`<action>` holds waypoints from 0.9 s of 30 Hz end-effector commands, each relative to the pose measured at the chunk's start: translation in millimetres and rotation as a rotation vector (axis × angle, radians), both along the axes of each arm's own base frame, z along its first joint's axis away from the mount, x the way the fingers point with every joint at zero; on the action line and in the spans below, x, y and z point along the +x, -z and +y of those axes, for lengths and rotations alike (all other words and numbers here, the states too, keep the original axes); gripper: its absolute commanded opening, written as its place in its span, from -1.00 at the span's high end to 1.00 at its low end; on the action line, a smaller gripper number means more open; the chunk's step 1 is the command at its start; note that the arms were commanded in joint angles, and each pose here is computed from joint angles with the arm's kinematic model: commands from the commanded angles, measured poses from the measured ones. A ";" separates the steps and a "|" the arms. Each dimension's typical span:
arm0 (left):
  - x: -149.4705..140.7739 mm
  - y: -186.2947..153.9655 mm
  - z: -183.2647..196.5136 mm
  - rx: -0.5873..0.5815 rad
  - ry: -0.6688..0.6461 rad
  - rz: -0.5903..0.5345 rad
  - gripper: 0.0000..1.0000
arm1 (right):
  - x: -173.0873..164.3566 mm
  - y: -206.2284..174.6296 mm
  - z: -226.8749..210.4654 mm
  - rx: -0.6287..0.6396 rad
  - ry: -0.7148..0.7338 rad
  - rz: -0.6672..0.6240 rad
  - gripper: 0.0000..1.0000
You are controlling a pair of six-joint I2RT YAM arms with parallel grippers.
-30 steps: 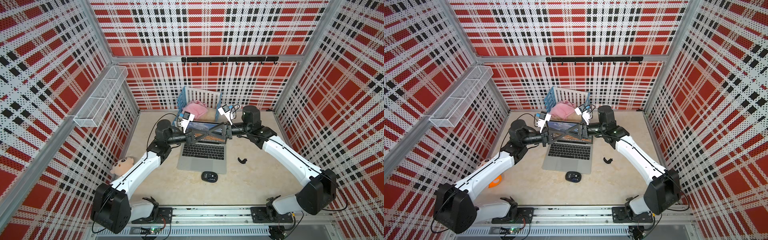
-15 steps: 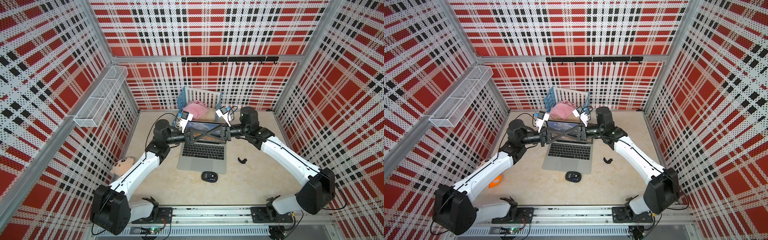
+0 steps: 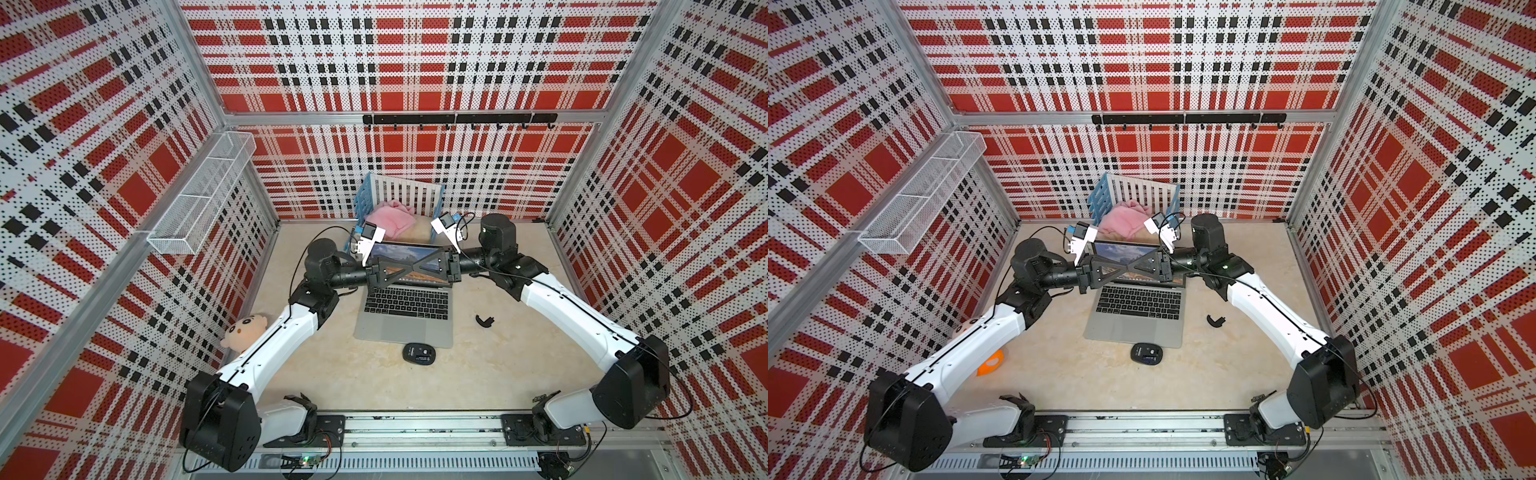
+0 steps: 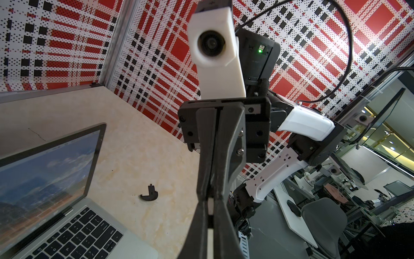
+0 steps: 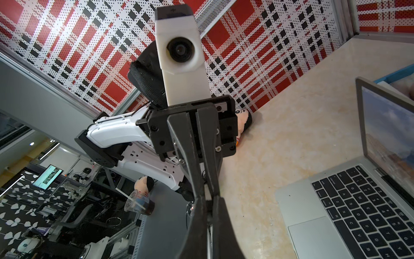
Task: Remove the wireless mouse receiver from the laptop
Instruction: Move the mouse to the center of the board.
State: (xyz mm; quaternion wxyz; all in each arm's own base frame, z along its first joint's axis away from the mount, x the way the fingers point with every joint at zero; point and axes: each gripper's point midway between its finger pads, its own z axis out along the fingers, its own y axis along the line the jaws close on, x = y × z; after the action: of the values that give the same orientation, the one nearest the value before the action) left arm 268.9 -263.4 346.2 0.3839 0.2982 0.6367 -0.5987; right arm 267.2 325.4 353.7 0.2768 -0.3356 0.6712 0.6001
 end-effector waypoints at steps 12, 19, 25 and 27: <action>17.6 22.2 18.9 0.062 -0.137 0.010 0.05 | 19.5 12.7 -17.1 -0.092 0.157 0.004 1.00; 3.3 85.4 10.1 0.272 -0.260 -0.051 -0.39 | 30.6 47.3 -77.7 -0.315 0.411 0.010 1.00; -25.7 148.9 -21.9 0.475 -0.226 -0.173 -0.56 | 8.2 74.5 -95.7 -0.388 0.434 0.010 1.00; -29.2 165.7 -27.1 0.545 -0.223 -0.216 -0.63 | 2.0 83.9 -100.8 -0.408 0.439 0.010 1.00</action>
State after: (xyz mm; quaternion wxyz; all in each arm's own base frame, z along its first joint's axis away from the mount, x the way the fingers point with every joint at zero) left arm 230.3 -294.5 205.6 0.3925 0.3485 0.7449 -0.4118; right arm 276.2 235.7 292.2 0.3340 -0.2269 0.8151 0.4153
